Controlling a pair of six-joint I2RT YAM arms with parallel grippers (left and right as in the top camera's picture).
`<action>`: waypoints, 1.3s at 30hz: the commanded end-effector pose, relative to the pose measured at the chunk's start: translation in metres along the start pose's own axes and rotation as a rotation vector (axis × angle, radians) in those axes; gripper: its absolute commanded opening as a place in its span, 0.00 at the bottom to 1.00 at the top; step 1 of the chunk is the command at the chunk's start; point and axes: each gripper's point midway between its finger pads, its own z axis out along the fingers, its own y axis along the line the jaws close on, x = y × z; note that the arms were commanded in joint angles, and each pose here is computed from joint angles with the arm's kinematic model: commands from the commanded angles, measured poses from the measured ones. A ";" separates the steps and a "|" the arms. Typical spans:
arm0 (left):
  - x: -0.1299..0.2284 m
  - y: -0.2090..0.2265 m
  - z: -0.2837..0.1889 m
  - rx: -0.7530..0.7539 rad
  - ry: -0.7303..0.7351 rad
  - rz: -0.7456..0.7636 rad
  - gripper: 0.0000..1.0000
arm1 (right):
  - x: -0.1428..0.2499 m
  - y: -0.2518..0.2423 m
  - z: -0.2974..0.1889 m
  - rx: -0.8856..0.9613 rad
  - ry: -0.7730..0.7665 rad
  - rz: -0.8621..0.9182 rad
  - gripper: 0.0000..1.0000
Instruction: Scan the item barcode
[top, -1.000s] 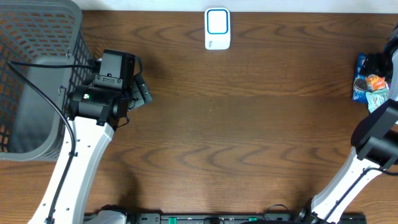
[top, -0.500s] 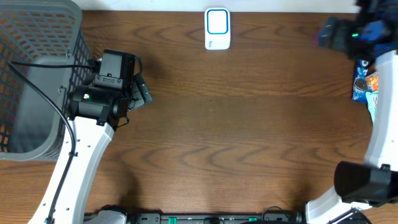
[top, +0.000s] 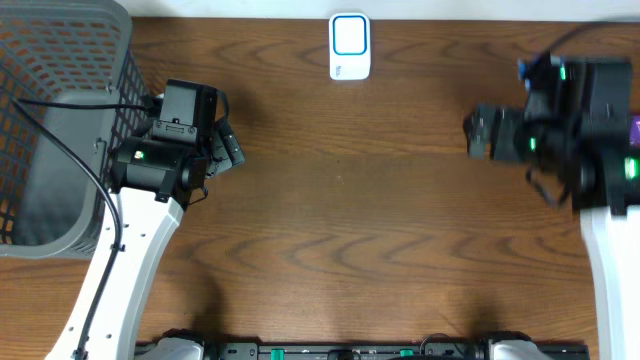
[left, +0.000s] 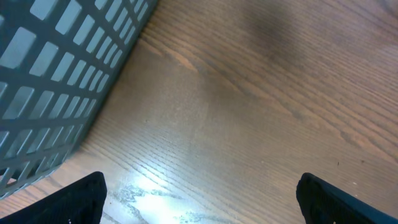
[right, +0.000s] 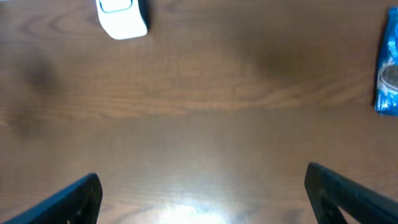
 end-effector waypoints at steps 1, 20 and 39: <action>0.000 0.000 0.000 0.001 0.005 -0.011 0.98 | 0.040 -0.001 -0.013 -0.014 -0.012 -0.013 0.99; 0.000 0.000 0.000 0.001 0.005 -0.011 0.98 | 0.166 -0.019 -0.039 0.033 0.192 0.095 0.99; 0.000 0.000 0.000 0.001 0.005 -0.011 0.98 | 0.148 0.011 -0.013 -0.136 -0.188 -0.130 0.99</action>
